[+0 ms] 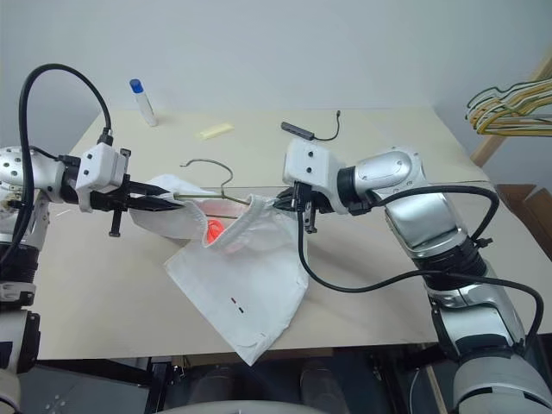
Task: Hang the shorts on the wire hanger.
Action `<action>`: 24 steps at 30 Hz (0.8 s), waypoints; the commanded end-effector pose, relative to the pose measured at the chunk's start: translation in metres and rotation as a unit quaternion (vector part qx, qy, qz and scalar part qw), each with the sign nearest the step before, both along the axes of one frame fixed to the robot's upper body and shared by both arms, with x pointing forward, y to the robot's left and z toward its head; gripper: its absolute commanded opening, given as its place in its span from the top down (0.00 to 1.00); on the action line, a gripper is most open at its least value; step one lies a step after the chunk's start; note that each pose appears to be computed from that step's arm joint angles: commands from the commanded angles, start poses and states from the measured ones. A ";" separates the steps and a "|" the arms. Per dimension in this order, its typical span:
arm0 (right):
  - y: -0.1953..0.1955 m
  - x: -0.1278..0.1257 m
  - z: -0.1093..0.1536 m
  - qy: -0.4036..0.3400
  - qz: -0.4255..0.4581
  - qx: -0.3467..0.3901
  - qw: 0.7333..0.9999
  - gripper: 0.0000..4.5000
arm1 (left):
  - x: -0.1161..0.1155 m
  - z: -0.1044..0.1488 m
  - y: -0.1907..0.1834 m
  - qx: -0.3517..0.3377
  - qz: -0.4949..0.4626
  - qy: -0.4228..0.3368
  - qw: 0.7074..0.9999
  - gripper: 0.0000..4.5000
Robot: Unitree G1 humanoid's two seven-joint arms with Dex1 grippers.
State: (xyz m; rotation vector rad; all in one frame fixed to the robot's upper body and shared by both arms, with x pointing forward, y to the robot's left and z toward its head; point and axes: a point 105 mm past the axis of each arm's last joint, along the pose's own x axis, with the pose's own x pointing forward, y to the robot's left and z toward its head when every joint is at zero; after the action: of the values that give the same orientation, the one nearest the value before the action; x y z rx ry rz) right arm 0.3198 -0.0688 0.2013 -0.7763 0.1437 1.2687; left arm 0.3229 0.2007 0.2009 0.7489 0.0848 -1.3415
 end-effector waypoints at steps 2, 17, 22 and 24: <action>-0.002 -0.001 0.002 -0.020 0.015 -0.012 1.000 0.59 | -0.003 0.019 0.002 -0.012 -0.002 -0.034 0.999 1.00; 0.012 0.004 -0.015 0.041 0.035 0.017 0.998 0.59 | -0.006 0.020 -0.003 -0.020 -0.016 -0.032 0.999 1.00; 0.013 0.005 -0.015 0.065 0.028 0.033 0.997 0.89 | -0.005 0.018 -0.002 -0.017 -0.014 -0.034 0.999 1.00; 0.011 0.005 -0.016 0.068 0.022 0.033 0.997 1.00 | -0.005 0.018 -0.001 -0.017 -0.013 -0.035 0.999 1.00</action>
State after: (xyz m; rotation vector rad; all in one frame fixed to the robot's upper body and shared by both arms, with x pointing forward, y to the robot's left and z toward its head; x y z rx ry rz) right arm 0.3239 -0.0566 0.1727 -0.6432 0.2311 1.3750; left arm 0.3194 0.1999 0.2043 0.7528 0.0704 -1.3539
